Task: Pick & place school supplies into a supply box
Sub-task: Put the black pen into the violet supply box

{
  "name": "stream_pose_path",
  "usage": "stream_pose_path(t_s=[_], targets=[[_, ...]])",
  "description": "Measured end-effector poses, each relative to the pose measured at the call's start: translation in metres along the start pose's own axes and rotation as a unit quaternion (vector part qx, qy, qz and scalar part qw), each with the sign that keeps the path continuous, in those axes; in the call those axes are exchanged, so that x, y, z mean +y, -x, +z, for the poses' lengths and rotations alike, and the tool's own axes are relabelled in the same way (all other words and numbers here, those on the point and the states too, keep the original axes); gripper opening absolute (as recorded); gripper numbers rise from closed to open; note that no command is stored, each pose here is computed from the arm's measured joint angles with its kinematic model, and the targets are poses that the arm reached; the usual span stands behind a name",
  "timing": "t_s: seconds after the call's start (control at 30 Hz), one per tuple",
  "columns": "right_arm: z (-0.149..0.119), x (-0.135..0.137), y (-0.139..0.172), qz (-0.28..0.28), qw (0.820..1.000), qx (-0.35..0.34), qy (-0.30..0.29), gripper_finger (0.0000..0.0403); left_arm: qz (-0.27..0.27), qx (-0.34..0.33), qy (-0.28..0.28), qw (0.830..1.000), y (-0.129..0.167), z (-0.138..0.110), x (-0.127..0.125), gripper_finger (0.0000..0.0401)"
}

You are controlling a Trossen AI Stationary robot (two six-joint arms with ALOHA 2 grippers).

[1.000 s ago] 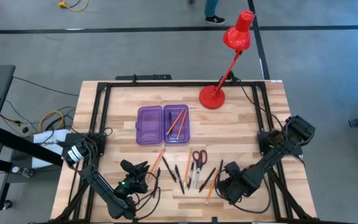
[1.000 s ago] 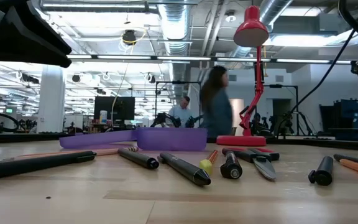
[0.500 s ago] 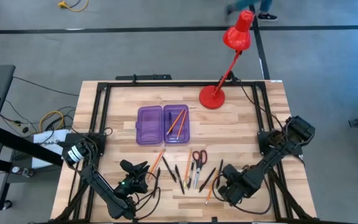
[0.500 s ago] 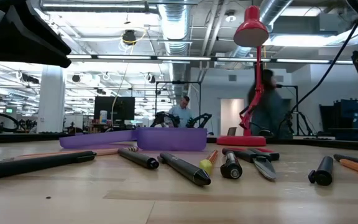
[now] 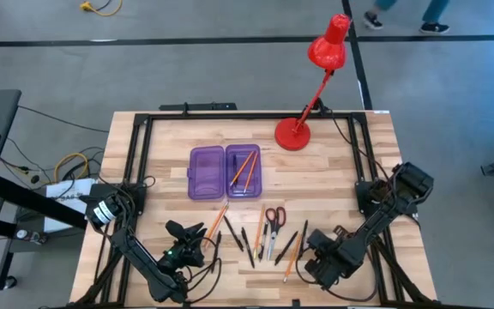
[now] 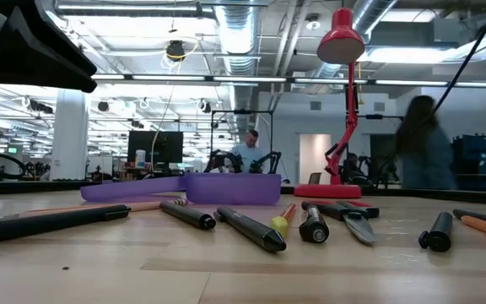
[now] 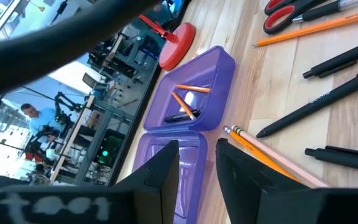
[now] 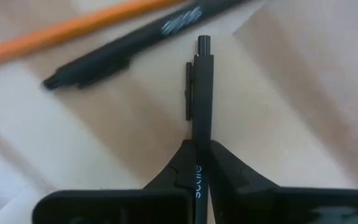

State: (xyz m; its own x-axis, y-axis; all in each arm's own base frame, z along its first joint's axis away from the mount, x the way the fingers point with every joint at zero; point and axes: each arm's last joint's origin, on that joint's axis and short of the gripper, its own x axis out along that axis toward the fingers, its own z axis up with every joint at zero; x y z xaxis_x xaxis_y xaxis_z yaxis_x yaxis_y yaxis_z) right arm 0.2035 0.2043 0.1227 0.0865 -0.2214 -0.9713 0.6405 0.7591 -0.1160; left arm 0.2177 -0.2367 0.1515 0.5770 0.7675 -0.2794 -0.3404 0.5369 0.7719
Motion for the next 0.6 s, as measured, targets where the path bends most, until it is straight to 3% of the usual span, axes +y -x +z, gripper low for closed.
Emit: stream_pose_path(t_s=[0.37, 0.6], targets=[[0.003, -0.016, -0.003, -0.082, 0.996, -0.044, 0.014, 0.0001, 0.0, 0.0, 0.001, 1.0, 0.0, 0.0, 0.0, 0.0095], [0.014, -0.019, 0.0, -0.177, 0.981, -0.07, 0.045, 0.0, 0.0, 0.0, 0.002, 1.0, 0.0, 0.0, 0.0, 0.0095]])
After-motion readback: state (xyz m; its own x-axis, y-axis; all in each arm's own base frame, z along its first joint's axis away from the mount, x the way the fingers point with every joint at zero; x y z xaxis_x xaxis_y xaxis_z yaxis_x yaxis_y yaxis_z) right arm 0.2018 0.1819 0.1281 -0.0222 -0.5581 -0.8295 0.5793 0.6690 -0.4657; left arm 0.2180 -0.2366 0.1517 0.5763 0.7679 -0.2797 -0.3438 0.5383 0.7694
